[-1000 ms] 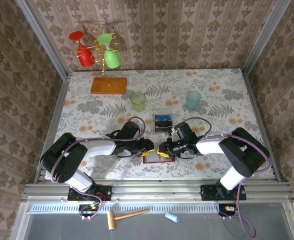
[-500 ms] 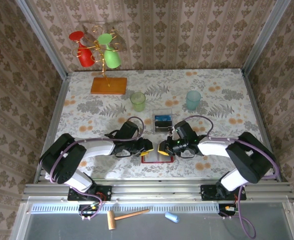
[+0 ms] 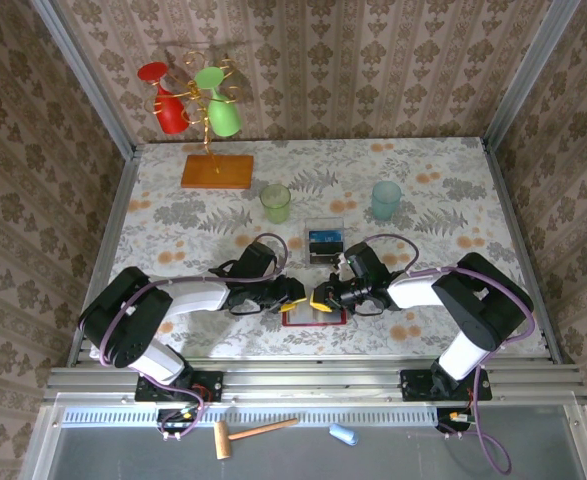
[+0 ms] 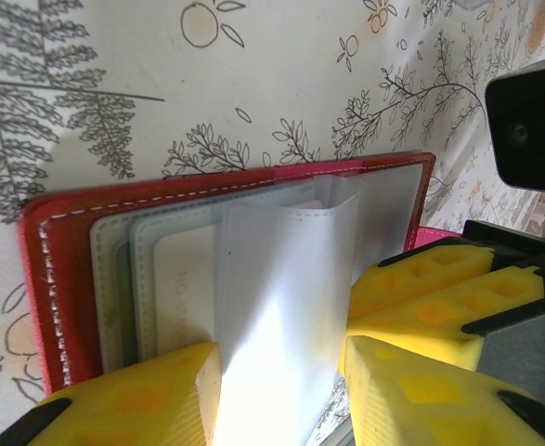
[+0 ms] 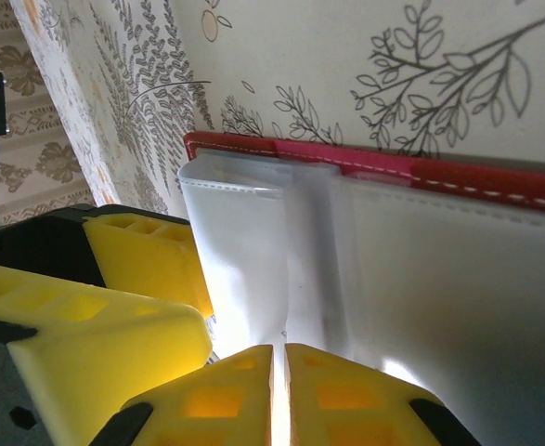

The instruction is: Take the credit cards out of the card holder

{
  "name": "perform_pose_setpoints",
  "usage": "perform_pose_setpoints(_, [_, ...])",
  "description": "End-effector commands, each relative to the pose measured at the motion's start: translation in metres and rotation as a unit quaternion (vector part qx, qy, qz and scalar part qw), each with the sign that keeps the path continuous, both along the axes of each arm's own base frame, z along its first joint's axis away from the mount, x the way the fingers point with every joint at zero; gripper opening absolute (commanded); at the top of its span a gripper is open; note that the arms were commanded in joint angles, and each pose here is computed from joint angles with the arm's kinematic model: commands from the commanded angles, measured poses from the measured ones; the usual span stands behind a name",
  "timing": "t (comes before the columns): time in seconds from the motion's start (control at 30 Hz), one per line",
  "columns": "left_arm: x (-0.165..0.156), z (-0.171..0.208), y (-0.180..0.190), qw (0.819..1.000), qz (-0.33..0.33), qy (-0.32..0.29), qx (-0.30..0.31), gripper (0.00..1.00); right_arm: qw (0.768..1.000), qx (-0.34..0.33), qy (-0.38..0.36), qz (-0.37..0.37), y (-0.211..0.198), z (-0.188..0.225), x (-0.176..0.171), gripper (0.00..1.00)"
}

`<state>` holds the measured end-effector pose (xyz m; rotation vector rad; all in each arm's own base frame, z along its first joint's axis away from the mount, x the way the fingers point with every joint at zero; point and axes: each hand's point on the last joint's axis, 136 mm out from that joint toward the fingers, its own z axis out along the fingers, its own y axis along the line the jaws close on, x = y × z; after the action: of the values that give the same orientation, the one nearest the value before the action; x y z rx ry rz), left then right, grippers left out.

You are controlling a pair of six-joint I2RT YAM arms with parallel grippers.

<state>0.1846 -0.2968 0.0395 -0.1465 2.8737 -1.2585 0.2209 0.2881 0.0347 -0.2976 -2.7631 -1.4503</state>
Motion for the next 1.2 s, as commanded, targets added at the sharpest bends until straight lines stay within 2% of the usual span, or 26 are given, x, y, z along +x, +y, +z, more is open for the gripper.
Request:
perform_pose_setpoints(0.0, [-0.008,-0.015,0.013,0.999,0.001,0.013,0.030,0.41,0.999,0.029,-0.010,0.016,0.013,0.012,0.002,0.10])
perform_pose_setpoints(0.2, [-0.007,-0.015,0.013,0.999,0.001,0.011,0.030,0.41,1.000,0.011,0.013,0.015,0.012,-0.004,0.000,0.10])
perform_pose_setpoints(0.43, [-0.005,-0.010,0.015,1.000,0.009,0.004,0.028,0.41,0.998,-0.065,0.018,-0.009,-0.013,-0.022,-0.004,0.09])
perform_pose_setpoints(0.7, [-0.003,0.000,0.019,0.999,0.014,-0.006,0.032,0.45,0.996,-0.083,0.024,-0.010,-0.019,-0.030,-0.007,0.09])
perform_pose_setpoints(1.03, [-0.005,-0.008,0.014,1.000,0.003,0.008,0.031,0.45,0.998,-0.067,0.014,-0.011,-0.014,-0.022,-0.003,0.09])
perform_pose_setpoints(1.17, [-0.005,-0.010,0.018,0.999,0.010,0.005,0.034,0.45,0.995,-0.093,-0.012,-0.024,-0.024,-0.004,0.000,0.17])
